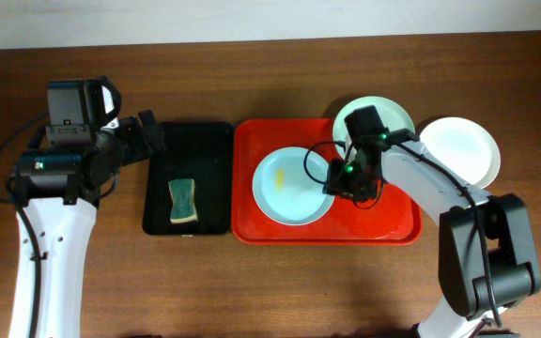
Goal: Clean dirty plates on tray and stack at the side
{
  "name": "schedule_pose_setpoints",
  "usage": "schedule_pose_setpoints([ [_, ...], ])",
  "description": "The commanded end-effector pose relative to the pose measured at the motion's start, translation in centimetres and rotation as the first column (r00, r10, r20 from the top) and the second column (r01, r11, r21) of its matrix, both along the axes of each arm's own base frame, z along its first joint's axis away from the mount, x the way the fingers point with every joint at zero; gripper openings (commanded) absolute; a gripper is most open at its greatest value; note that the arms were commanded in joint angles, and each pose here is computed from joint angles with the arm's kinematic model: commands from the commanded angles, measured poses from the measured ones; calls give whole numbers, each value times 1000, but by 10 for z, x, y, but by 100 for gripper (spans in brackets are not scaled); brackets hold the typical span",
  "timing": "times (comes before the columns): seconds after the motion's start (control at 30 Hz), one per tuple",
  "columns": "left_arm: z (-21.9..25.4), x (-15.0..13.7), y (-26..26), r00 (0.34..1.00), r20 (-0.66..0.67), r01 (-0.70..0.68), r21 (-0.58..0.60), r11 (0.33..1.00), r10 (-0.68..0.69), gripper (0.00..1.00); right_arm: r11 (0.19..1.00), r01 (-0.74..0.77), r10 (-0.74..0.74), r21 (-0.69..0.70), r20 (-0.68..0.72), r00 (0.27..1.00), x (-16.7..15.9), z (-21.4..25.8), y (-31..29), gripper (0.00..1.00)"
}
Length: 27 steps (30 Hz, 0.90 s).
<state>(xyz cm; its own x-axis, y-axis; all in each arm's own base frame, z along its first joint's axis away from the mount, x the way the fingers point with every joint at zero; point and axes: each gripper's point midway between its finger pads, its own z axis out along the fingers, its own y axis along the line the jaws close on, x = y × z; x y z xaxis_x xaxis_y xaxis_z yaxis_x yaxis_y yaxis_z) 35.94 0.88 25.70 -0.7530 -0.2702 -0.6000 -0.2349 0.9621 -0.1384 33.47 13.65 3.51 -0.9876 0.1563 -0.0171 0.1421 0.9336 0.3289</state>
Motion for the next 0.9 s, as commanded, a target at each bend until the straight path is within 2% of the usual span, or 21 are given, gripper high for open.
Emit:
schedule_pose_setpoints([
  [0.0, 0, 0, 1, 1000, 0, -12, -4, 1000, 12, 99, 998, -21, 24, -56, 52, 998, 10, 11, -5, 58],
  [0.2, 0, 0, 1, 1000, 0, -12, -4, 1000, 12, 99, 997, -33, 36, -73, 41, 999, 6, 8, -4, 58],
  [0.23, 0, 0, 1, 1000, 0, -11, -4, 1000, 11, 99, 997, -37, 40, -74, 38, 998, 6, 7, -2, 56],
  [0.3, 0, 0, 1, 1000, 0, -12, -4, 1000, 12, 99, 996, -47, 50, -74, 36, 998, 5, 5, 1, 45],
  [0.33, 0, 0, 1, 1000, 0, -12, -3, 1000, 12, 99, 996, -55, 59, -72, 49, 997, 7, 5, 5, 44],
  [0.43, 0, 0, 1, 1000, 0, -12, -4, 1000, 12, 99, 996, -59, 63, -69, 60, 996, 9, 5, 7, 54],
  [0.47, 0, 0, 1, 1000, 0, -12, -4, 1000, 12, 99, 996, -59, 63, -69, 58, 996, 8, 5, 7, 64],
  [0.5, 1, 2, 2, 1000, 11, -12, -3, 1000, 12, 99, 996, -59, 62, -69, 56, 996, 8, 5, 7, 68],
  [0.57, 19, 23, -1, 993, 121, -1, -14, 1000, 3, 99, 996, -59, 62, -70, 48, 997, 6, 5, 7, 74],
  [0.6, 20, 24, -10, 991, 128, 37, -50, 998, -30, 99, 996, -61, 63, -66, 39, 997, 4, 5, 7, 78],
  [0.7, 2, 0, -49, 986, 26, 166, -222, 961, -165, 99, 995, -63, 64, -71, 14, 998, -2, 4, 6, 80],
  [0.77, -24, -20, -60, 975, -94, 171, -254, 952, -200, 86, 995, -63, 64, -72, 15, 998, -2, 4, 5, 79],
  [0.83, -65, -43, -66, 947, -243, 160, -210, 964, -210, 88, 995, -63, 64, -72, 15, 998, -2, 4, 6, 72],
  [0.87, -79, -49, -66, 936, -281, 162, -187, 969, -211, 99, 995, -63, 64, -72, 14, 998, -2, 4, 6, 69],
])
